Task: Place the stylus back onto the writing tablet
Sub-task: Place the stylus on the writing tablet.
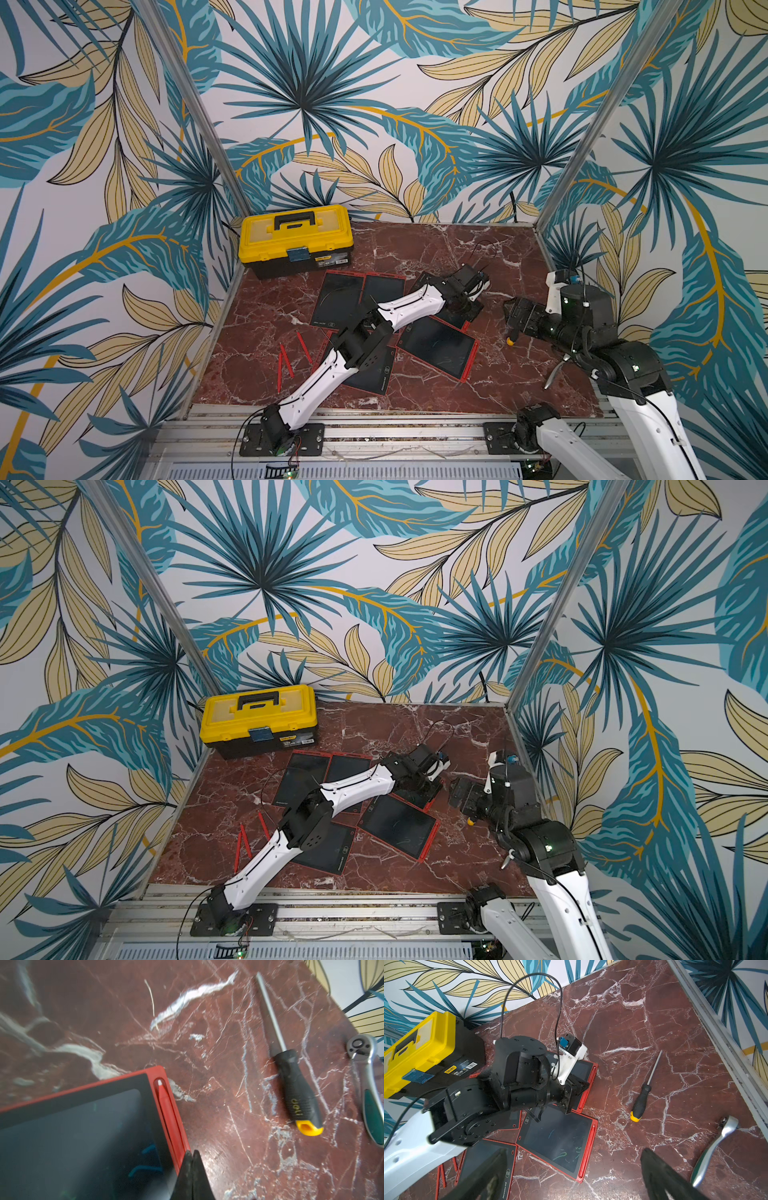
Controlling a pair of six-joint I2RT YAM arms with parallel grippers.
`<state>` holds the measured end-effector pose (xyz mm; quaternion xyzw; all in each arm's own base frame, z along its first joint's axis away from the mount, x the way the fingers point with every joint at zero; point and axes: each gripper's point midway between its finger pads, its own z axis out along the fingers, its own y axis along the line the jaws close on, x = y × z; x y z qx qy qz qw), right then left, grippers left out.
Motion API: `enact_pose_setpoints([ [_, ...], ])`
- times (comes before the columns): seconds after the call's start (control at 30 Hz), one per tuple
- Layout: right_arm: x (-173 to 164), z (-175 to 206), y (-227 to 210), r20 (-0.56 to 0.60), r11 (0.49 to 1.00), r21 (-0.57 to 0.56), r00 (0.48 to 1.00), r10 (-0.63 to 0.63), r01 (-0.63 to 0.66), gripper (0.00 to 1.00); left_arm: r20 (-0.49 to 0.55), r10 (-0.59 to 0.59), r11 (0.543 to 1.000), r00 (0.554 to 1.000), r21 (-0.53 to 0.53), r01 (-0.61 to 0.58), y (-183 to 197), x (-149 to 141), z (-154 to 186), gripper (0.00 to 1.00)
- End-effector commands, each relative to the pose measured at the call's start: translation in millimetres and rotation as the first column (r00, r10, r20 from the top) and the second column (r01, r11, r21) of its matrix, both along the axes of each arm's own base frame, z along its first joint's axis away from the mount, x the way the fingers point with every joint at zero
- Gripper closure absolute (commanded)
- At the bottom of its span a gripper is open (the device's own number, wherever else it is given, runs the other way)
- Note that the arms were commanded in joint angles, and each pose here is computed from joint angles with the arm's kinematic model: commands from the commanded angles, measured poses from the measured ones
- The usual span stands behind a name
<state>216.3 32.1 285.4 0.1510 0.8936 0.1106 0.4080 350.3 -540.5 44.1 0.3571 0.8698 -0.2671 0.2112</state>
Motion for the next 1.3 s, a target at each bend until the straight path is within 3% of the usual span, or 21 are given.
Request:
enact_pose_setpoints([
  [0.0, -2, 1, 1, -0.005, 1.000, -0.010, 1.000, 0.016, -0.016, 0.00, -0.002, 0.009, 1.000, 1.000, -0.027, -0.009, -6, 5, 7, 1.00],
  [0.3, -2, 1, 0, -0.006, 1.000, -0.011, 1.000, 0.015, -0.015, 0.00, -0.015, 0.052, 0.999, 0.999, 0.006, -0.052, 2, 11, -9, 1.00],
  [0.67, 1, -1, 1, -0.010, 1.000, -0.008, 1.000, 0.017, -0.017, 0.00, 0.054, 0.040, 0.999, 0.998, -0.022, -0.039, 0, 19, 19, 1.00],
  [1.0, 1, -4, 2, -0.015, 1.000, -0.007, 1.000, 0.019, -0.019, 0.00, 0.098, 0.042, 0.999, 0.994, 0.004, -0.042, 2, 23, 18, 1.00],
  [1.27, 1, -6, 2, -0.018, 1.000, -0.007, 1.000, 0.019, -0.019, 0.01, 0.109, 0.024, 0.999, 0.994, -0.041, -0.020, -5, 21, 35, 1.00],
])
